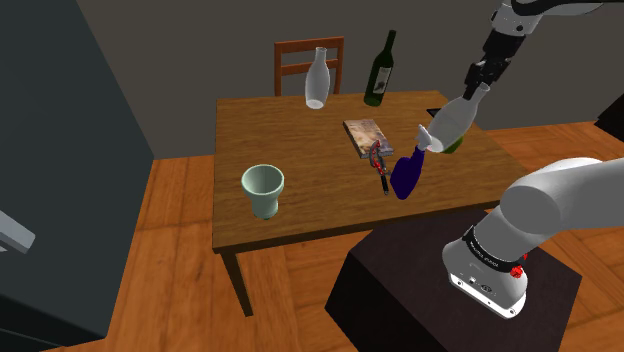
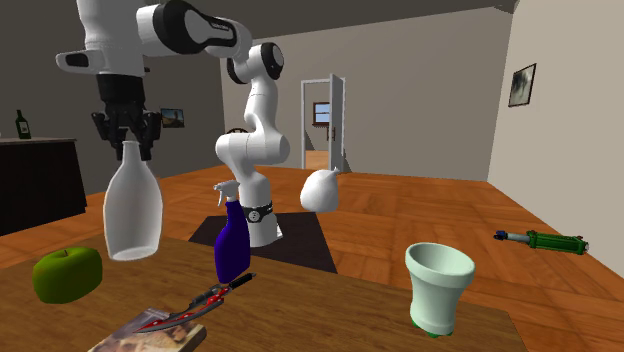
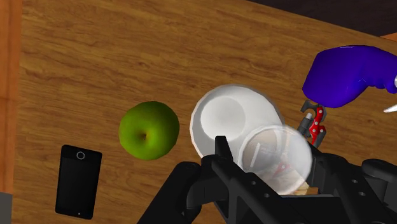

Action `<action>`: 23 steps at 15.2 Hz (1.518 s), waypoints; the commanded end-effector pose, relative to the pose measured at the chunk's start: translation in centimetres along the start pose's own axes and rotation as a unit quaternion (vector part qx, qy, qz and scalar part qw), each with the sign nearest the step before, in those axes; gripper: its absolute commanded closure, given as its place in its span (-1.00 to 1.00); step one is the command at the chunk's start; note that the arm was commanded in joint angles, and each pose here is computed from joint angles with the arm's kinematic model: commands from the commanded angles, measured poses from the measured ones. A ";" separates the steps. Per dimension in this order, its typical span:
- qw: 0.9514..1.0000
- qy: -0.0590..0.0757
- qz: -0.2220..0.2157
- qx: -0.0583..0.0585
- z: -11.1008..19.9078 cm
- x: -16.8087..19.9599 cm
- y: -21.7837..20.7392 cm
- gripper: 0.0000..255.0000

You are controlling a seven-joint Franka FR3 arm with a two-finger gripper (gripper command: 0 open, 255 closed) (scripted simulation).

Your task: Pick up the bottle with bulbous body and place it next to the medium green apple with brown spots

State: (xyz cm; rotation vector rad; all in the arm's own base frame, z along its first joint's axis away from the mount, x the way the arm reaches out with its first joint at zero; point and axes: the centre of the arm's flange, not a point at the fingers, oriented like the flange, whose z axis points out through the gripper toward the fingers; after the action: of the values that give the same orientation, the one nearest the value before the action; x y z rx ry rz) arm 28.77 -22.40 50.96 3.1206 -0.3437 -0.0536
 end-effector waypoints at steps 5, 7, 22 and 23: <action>1.000 0.001 0.000 0.000 3.2 0.1 -0.1 1.00; 1.000 0.001 0.000 0.000 4.3 0.1 -0.1 1.00; 1.000 0.001 0.000 0.000 7.7 0.2 -0.1 1.00; 1.000 0.001 0.000 0.000 7.7 0.2 -0.1 -1.00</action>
State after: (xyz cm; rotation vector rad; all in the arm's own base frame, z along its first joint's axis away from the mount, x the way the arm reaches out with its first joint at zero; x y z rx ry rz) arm 28.74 -22.36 43.25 3.1203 -0.3437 -0.0525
